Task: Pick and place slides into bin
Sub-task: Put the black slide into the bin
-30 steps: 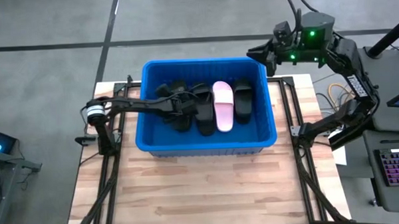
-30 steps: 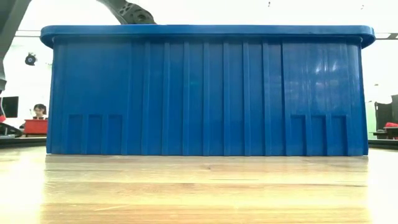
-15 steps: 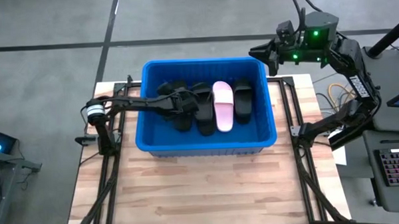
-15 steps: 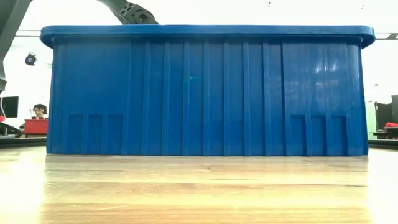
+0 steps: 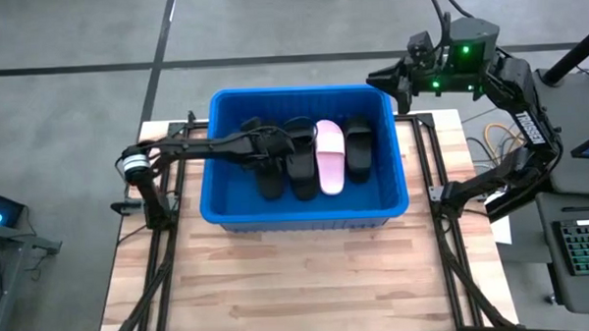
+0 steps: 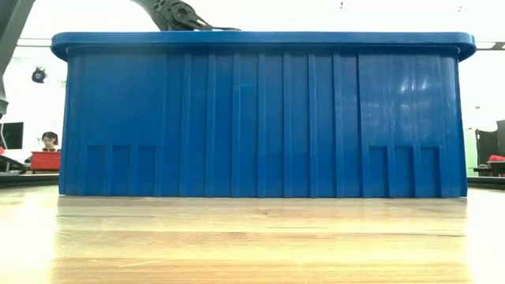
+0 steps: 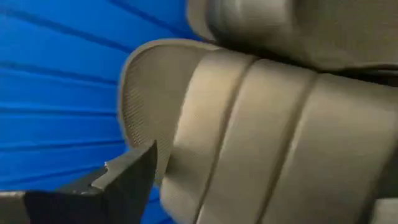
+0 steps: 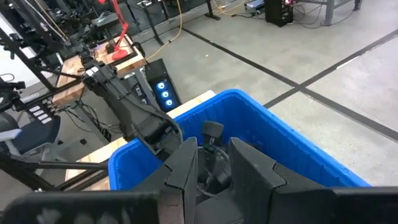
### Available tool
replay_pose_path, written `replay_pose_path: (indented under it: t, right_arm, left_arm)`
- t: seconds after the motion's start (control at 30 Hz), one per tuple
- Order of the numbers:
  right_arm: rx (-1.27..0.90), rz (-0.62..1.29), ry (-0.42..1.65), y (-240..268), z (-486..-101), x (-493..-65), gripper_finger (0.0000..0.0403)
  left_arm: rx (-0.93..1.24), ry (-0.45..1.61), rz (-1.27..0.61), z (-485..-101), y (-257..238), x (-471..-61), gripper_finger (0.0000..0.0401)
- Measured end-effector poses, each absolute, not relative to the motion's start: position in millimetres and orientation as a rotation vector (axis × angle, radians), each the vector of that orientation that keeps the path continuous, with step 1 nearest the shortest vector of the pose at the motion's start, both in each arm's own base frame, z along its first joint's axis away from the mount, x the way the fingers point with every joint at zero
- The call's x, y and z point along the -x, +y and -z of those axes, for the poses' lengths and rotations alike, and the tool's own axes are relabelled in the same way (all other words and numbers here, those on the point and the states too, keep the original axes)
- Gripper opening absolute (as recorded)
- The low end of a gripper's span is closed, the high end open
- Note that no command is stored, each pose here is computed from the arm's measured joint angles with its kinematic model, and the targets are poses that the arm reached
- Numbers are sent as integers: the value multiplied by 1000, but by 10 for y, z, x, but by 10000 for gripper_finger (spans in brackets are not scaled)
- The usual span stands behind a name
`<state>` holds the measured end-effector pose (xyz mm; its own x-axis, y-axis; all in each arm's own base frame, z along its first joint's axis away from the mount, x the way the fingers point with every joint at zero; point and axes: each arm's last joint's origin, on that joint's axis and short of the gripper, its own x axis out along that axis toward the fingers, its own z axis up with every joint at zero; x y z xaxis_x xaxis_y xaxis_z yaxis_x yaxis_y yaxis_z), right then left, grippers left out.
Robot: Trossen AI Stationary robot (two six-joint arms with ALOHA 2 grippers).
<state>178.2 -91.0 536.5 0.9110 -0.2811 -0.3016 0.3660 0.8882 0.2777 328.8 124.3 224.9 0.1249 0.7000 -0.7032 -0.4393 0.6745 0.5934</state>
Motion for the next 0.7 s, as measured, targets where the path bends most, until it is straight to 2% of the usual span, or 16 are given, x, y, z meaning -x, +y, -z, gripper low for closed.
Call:
replay_pose_path:
  t: [0.23, 0.5, 0.7]
  right_arm:
    - [-330, 335, 260, -902, -5365, -1786, 84]
    - [-334, 286, 263, -889, -5366, -1790, 84]
    - [-335, 282, 263, -887, -5366, -1789, 84]
  left_arm:
    - [-212, 1146, -684, -2422, 1193, -3220, 322]
    - [-253, 1143, -586, -2563, 1147, -3143, 322]
    - [-146, 1054, -472, -2770, 1039, -3070, 316]
